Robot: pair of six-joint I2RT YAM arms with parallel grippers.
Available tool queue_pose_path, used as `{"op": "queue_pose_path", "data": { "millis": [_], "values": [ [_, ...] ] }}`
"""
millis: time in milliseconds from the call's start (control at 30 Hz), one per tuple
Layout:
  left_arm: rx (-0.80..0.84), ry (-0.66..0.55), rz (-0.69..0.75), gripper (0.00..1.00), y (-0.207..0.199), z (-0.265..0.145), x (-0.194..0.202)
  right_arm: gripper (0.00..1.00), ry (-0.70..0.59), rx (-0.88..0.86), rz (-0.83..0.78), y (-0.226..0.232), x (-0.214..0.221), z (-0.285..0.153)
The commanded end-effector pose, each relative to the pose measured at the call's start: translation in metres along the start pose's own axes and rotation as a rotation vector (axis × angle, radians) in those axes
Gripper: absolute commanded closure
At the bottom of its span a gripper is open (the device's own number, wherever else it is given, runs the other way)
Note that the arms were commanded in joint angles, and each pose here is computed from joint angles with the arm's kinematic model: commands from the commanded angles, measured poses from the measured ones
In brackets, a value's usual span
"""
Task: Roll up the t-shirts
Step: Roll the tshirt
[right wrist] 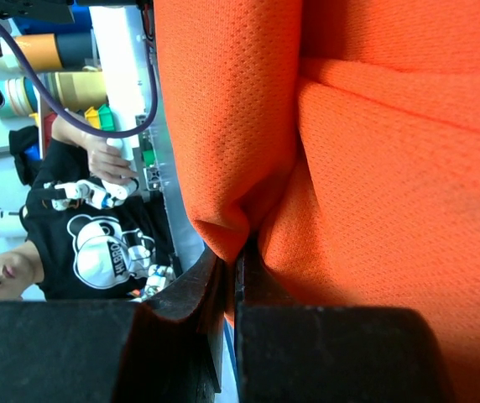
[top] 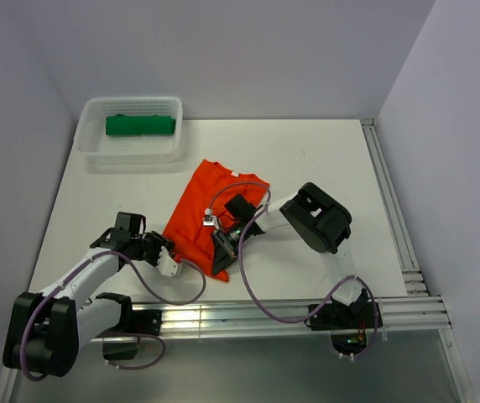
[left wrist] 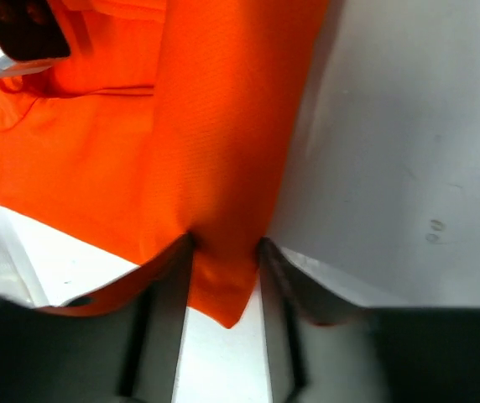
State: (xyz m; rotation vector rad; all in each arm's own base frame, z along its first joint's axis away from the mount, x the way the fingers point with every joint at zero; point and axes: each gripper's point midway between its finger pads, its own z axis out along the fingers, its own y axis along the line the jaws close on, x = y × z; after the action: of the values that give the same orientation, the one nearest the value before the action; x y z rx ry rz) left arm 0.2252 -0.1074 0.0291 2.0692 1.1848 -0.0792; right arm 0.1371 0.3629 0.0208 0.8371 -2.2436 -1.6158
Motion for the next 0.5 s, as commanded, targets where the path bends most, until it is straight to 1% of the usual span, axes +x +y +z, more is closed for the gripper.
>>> {"op": "queue_pose_path", "data": {
  "millis": [0,33,200,267,300,400,433,467],
  "values": [
    [-0.051,0.034,0.039,0.62,0.023,-0.003,0.005,1.00,-0.005,0.098,0.040,-0.032,0.012,0.002],
    [-0.049,0.041,0.038,0.67,0.021,-0.002,0.006,1.00,-0.007,0.097,0.036,-0.031,0.012,0.001],
    [-0.068,0.060,0.044,0.69,0.022,0.001,0.009,1.00,-0.007,0.089,0.035,-0.029,0.012,0.001],
    [-0.066,0.065,0.048,0.73,0.022,0.002,0.010,1.00,-0.002,0.087,0.035,-0.029,0.013,0.001],
    [-0.051,0.063,0.049,0.79,0.020,0.004,0.008,1.00,-0.001,0.086,0.032,-0.028,0.013,0.001],
    [-0.015,0.060,0.053,0.93,0.016,0.007,0.006,1.00,0.005,0.080,0.035,-0.026,0.015,0.000],
    [-0.005,0.057,0.056,1.00,0.019,0.007,0.004,1.00,0.008,0.079,0.037,-0.026,0.016,0.000],
    [0.046,0.047,0.038,1.00,0.009,0.007,0.002,1.00,0.016,0.077,0.042,-0.027,0.018,0.000]
  ]
}}
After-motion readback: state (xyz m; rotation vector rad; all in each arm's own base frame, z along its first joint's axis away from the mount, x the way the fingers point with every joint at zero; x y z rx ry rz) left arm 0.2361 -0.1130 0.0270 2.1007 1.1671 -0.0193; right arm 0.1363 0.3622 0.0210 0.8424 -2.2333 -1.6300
